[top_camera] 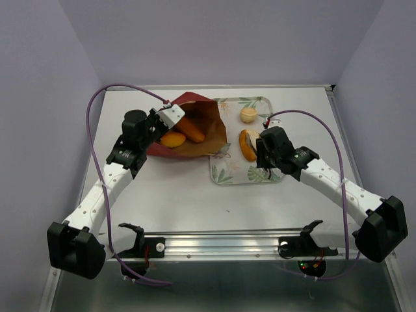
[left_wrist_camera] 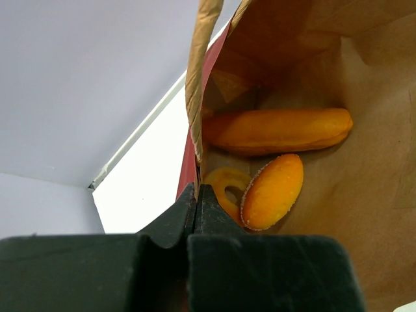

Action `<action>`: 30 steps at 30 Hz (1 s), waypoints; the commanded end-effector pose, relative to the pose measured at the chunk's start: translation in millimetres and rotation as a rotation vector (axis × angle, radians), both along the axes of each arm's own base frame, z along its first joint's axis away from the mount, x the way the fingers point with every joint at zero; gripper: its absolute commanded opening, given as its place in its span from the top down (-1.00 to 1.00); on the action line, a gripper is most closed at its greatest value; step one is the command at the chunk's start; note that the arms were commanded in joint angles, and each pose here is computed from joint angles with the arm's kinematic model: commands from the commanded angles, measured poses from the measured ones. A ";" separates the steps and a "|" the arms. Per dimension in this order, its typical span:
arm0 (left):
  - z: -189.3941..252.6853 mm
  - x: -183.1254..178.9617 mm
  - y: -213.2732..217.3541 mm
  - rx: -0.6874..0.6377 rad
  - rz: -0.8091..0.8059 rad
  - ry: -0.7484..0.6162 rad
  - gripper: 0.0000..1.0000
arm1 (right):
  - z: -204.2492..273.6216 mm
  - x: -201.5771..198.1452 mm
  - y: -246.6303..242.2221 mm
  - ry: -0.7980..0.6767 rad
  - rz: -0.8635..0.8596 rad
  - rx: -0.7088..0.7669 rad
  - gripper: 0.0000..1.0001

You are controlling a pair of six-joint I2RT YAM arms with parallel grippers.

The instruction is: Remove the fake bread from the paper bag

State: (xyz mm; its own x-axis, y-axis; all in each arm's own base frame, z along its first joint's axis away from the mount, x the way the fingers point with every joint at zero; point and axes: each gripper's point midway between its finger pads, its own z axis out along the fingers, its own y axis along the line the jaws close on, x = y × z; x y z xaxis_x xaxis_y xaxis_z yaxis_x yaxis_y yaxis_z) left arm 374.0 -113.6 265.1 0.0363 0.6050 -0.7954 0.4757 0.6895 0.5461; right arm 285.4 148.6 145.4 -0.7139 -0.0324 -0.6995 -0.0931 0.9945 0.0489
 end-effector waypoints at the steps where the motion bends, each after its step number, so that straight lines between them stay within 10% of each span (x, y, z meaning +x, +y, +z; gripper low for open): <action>1: 38.9 -3.0 -3.9 -0.045 -0.021 -0.112 1.00 | 20.8 19.8 12.6 -0.091 -0.015 0.089 0.71; 30: 46.5 3.8 -8.0 -0.044 -0.035 -0.137 1.00 | 38.6 32.7 -3.9 -0.106 -0.101 -0.007 -0.04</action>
